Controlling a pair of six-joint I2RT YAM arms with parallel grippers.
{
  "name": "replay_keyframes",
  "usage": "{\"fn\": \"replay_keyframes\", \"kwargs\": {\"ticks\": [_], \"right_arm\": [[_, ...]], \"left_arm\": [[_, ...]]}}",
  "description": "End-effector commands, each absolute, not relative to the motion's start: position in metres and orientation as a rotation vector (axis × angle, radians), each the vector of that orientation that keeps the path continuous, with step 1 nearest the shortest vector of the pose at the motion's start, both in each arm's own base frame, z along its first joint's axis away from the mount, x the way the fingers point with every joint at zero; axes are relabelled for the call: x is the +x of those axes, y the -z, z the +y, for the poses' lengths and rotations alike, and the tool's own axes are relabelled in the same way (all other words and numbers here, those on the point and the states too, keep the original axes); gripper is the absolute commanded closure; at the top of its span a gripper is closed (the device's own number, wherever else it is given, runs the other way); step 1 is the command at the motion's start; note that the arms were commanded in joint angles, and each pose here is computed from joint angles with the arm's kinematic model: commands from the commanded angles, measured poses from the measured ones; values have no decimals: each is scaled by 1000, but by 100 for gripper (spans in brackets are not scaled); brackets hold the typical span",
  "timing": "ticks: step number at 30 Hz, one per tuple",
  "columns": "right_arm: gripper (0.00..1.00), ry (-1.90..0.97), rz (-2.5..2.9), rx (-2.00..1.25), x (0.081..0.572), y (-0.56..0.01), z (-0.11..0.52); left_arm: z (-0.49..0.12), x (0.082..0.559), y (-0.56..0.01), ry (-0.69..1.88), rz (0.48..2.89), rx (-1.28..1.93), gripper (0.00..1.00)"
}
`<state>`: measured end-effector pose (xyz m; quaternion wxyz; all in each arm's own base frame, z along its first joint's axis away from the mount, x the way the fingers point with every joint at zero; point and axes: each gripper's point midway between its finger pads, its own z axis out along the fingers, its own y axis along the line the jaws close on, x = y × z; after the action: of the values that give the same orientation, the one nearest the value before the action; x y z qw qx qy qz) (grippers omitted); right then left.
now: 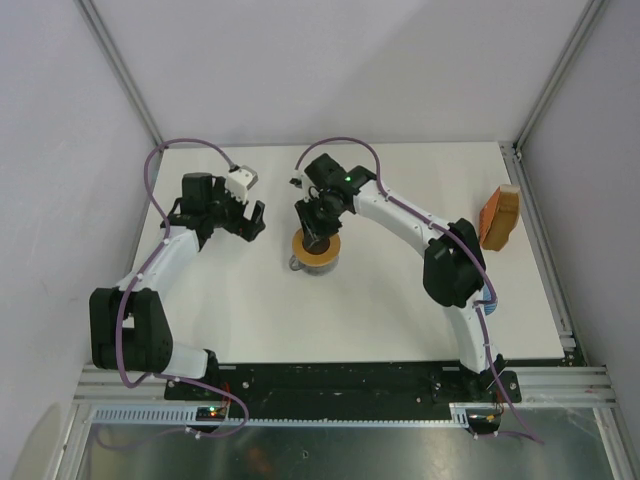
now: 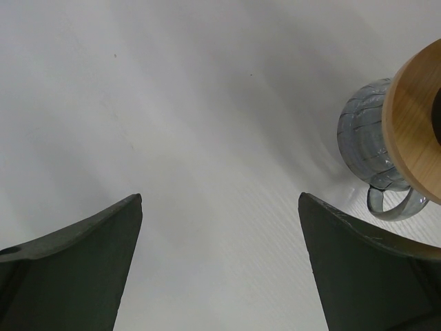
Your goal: Place the coffee filter in the dripper
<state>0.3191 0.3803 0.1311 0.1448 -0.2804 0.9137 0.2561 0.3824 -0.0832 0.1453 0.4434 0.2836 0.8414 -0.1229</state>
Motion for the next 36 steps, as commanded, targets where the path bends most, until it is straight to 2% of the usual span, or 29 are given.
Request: {"fn": "replay_keyframes", "kwargs": {"ticks": [1, 9, 16, 20, 22, 23, 25, 29, 36], "right_arm": [[63, -754, 2582, -807, 326, -150, 385], [46, -798, 2485, -807, 333, -182, 392], [43, -797, 2410, -791, 340, -215, 389], [33, -682, 2342, -719, 348, -244, 364], [21, -595, 2299, -653, 351, -265, 338], [11, -536, 2292, -609, 355, -269, 322], [3, -401, 2274, -496, 356, -279, 280], [1, -117, 2243, -157, 343, -278, 164], [1, -15, 2345, 495, 261, -215, -8]], "left_arm": [[-86, 383, -153, 336, 2071, 700, 0], [-91, 380, -152, 370, 2068, 719, 0], [-92, 378, -153, 380, 2066, 727, 0], [-94, 378, -156, 388, 2059, 730, 0], [-95, 378, -156, 394, 2060, 728, 0], [-95, 378, -156, 395, 2061, 725, 0], [-94, 379, -157, 393, 2065, 715, 0], [-96, 373, -161, 401, 2043, 733, 1], [-113, 347, -156, 493, 1968, 866, 12]]}}
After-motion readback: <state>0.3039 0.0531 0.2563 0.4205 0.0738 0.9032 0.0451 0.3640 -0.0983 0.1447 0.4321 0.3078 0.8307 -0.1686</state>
